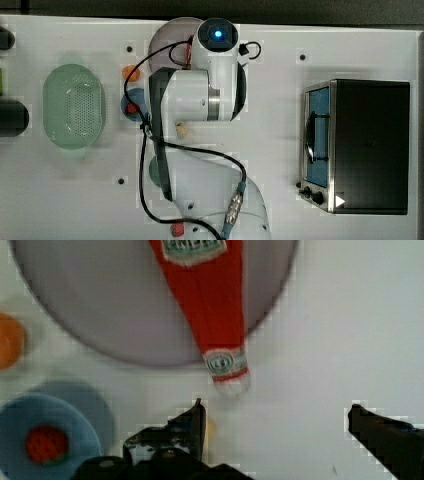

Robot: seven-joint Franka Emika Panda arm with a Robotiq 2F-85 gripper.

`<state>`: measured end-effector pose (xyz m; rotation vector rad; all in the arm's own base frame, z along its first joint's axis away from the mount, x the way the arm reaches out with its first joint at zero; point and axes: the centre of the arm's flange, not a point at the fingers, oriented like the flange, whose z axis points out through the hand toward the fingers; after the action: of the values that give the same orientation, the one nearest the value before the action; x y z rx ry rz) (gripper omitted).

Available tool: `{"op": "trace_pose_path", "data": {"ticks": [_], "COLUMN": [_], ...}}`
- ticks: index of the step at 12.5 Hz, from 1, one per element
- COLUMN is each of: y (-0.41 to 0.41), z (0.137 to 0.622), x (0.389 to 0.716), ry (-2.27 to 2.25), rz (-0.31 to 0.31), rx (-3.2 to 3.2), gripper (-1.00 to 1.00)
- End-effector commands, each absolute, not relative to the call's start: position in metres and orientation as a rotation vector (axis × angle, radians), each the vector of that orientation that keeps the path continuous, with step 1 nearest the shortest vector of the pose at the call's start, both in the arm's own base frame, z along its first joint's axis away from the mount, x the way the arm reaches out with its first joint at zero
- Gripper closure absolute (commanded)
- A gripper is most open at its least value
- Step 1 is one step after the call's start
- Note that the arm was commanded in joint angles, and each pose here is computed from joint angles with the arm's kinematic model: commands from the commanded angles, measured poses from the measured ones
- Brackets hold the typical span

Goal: Pick ketchup from plate and place it on table.

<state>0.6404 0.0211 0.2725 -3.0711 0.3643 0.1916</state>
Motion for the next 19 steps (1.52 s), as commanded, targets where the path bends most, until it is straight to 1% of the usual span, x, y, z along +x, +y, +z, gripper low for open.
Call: {"op": "trace_pose_path", "data": {"ticks": [1,3,5,6,10,12,13,15,16,17,18,19], "y": [0.046,0.048,0.05,0.05,0.049,0.05,0.049,0.048,0.047,0.046,0.042,0.042], "z": [0.25,0.231,0.217,0.209,0.174,0.162,0.157,0.159,0.163,0.168,0.167,0.169], "x": [0.668,0.683,0.701,0.707,0.717,0.721,0.72,0.722,0.724,0.727,0.727,0.728], "ry": [0.178,0.145,0.132,0.129,0.14,0.141,0.144,0.145,0.148,0.149,0.156,0.157], "rz": [0.08,0.045,-0.032,-0.052,-0.064,-0.097,-0.089,-0.101,-0.114,-0.128,-0.122,-0.127], "rx": [-3.101,-3.117,-3.116,-3.115,-3.105,-3.098,-3.1,-3.099,-3.099,-3.099,-3.104,-3.104], "gripper": [-1.0,-1.0,-1.0,-1.0,-1.0,-1.0,-1.0,-1.0,-0.93,-0.69,-0.43,-0.27]}}
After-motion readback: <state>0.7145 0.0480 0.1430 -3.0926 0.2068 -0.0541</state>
